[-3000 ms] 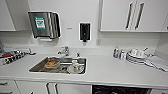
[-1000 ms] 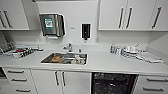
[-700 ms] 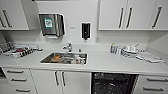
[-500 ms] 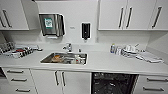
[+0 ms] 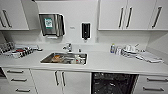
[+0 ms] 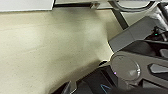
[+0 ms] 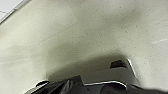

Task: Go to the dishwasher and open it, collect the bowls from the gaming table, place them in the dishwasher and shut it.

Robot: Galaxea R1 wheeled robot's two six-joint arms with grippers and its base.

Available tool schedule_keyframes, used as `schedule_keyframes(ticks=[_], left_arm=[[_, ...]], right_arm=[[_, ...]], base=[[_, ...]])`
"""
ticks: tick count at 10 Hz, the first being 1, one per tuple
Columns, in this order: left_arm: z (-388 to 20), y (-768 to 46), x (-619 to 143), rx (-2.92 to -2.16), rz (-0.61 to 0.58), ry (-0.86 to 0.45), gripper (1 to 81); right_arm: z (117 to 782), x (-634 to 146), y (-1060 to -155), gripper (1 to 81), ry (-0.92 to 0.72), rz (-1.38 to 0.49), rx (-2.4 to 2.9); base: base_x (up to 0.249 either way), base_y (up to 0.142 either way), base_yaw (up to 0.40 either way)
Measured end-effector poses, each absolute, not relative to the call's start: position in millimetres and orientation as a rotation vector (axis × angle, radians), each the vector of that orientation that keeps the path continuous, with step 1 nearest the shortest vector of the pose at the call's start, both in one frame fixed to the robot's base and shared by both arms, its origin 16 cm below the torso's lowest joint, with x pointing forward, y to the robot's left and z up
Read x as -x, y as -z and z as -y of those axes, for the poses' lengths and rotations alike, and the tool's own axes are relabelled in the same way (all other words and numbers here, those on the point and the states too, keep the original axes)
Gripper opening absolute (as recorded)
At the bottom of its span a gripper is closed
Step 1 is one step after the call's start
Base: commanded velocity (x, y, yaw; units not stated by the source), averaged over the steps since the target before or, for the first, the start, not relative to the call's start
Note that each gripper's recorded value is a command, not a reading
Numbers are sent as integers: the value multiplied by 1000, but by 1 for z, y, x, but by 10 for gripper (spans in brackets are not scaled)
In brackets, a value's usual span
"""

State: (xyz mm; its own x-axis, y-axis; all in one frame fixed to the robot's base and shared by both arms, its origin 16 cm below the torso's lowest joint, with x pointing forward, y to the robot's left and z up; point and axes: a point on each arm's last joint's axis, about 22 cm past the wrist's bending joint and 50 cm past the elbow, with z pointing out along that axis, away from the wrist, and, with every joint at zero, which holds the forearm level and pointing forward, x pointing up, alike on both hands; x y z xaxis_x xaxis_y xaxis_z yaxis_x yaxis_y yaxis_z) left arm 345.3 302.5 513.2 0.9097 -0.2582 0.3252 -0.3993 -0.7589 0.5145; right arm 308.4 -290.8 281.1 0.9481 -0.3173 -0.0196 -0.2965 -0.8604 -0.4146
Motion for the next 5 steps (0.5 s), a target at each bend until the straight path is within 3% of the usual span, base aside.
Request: schedule_keyframes(ticks=[5], left_arm=[[-279,-381,-285,-2524,254,-281,811]], right_arm=[[270,-252,-239,811,89,-286,2747]], base=[[0,0,0]])
